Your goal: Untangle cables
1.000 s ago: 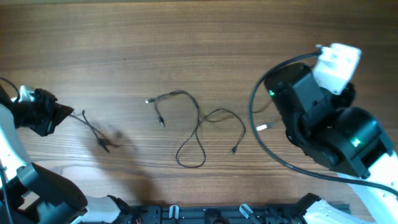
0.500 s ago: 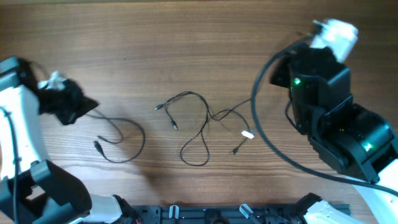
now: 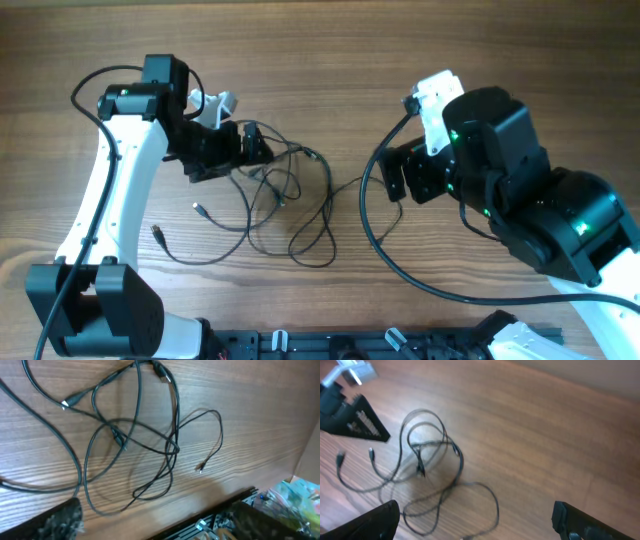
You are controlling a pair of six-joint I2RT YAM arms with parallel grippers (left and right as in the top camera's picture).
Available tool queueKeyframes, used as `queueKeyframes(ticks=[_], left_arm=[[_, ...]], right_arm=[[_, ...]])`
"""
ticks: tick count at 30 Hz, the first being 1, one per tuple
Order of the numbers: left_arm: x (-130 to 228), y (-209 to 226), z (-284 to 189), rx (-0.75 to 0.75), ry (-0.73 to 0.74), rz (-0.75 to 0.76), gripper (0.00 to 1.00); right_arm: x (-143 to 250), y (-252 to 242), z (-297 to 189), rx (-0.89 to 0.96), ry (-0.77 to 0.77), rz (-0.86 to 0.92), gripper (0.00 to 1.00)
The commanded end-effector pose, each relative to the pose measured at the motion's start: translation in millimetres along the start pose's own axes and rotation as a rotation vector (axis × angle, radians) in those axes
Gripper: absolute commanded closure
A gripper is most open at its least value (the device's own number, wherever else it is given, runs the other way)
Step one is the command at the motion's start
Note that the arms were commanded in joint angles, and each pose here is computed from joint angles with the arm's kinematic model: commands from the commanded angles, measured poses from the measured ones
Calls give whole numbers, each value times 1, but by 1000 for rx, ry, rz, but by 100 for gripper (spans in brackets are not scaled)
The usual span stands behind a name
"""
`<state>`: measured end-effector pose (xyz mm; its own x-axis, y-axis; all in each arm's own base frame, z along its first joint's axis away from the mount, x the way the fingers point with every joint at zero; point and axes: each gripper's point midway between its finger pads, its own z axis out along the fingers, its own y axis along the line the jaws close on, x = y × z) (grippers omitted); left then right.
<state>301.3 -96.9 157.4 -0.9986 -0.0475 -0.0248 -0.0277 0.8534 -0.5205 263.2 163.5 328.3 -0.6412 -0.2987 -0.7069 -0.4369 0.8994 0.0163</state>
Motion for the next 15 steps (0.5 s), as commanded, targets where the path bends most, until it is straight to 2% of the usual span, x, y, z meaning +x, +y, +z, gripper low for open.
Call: queueKeyframes(ticks=[1,4,6,9,11,15], left_arm=[[8,-7,-4,32,15,87,5],[-8,15,-6,-81,-53,-16,13],[-21,43,-13,-222,-129,-170,15],[-24,62,-20,-309,-171,-281,15],[-23,65,-21,-313,-168,-290,12],[-23,65,-21,-313,-169,-290,4]], right_arm=[[11,11,6,-59,65,-26,0],[21,32,15,-172,134,-23,0],[37,53,28,-289,230,-11,0],[67,57,57,-295,398,6,0],[93,60,85,-300,537,9,0],[130,96,117,-488,718,-118,1]])
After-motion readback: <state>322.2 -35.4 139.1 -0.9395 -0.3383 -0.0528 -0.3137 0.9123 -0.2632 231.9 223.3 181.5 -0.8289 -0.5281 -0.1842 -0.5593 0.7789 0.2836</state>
